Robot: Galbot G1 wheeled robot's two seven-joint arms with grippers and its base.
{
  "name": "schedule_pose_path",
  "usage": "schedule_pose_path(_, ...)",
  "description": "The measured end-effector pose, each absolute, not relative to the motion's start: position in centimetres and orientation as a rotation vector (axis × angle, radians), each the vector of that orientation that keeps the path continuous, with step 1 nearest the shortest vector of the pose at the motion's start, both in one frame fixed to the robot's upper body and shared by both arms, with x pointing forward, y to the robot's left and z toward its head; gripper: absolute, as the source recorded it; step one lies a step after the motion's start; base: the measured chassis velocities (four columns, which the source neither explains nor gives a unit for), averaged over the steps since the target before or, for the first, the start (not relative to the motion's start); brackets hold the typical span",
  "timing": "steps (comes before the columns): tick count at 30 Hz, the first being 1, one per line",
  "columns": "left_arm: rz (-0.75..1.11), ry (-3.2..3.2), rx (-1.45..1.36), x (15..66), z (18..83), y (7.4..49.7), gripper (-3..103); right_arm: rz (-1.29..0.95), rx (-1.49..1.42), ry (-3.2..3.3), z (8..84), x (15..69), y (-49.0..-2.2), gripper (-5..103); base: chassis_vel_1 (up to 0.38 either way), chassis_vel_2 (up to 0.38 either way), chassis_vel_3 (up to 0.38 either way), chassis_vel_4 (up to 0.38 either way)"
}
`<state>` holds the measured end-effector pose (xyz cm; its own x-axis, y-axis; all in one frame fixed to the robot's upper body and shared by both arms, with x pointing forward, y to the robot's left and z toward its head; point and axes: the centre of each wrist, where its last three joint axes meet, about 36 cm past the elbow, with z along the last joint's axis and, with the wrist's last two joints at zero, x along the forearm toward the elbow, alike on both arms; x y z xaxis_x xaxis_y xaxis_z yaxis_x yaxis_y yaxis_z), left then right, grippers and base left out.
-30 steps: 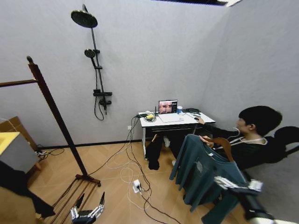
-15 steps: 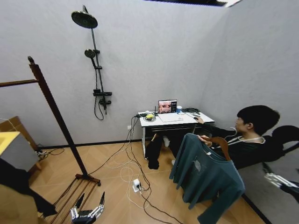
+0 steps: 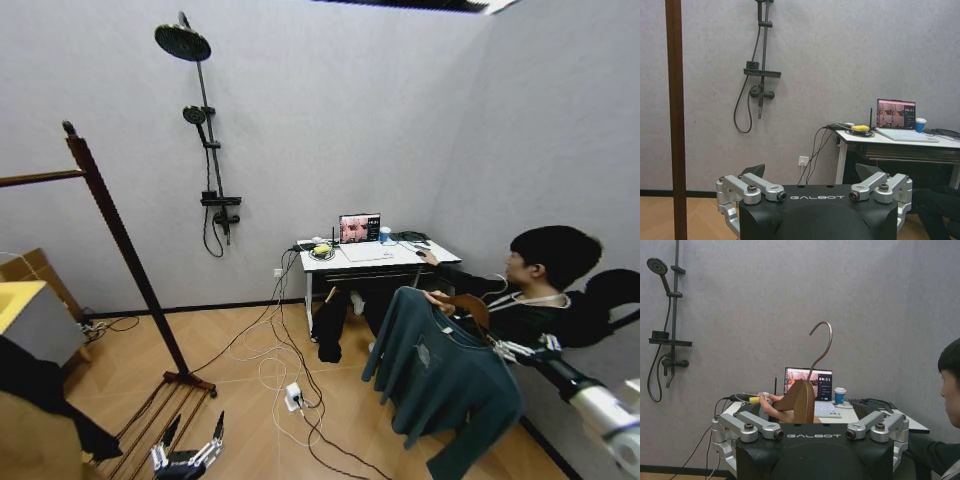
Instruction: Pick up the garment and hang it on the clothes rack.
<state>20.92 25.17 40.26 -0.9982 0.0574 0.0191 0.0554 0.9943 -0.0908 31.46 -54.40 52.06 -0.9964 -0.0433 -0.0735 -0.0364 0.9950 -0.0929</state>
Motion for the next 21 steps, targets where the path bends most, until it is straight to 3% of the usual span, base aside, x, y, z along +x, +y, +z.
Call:
schedule_pose_path(12,0.141,-3.115,-0.088,20.9,40.3,25.2,100,-0.050,-0.143,3.069,49.6,38.5,-54.9,101,0.000,0.000,0.000,0.000)
schedule_pose_path(18,0.141,-3.115,-0.088,20.9,40.3,25.2,100,-0.076,-0.173,3.037,50.5,40.7,-53.8,76,0.000,0.000,0.000,0.000)
schedule_pose_path(21,0.141,-3.115,-0.088,20.9,40.3,25.2,100,-0.082,-0.171,3.036,50.5,40.8,-53.7,70,0.000,0.000,0.000,0.000)
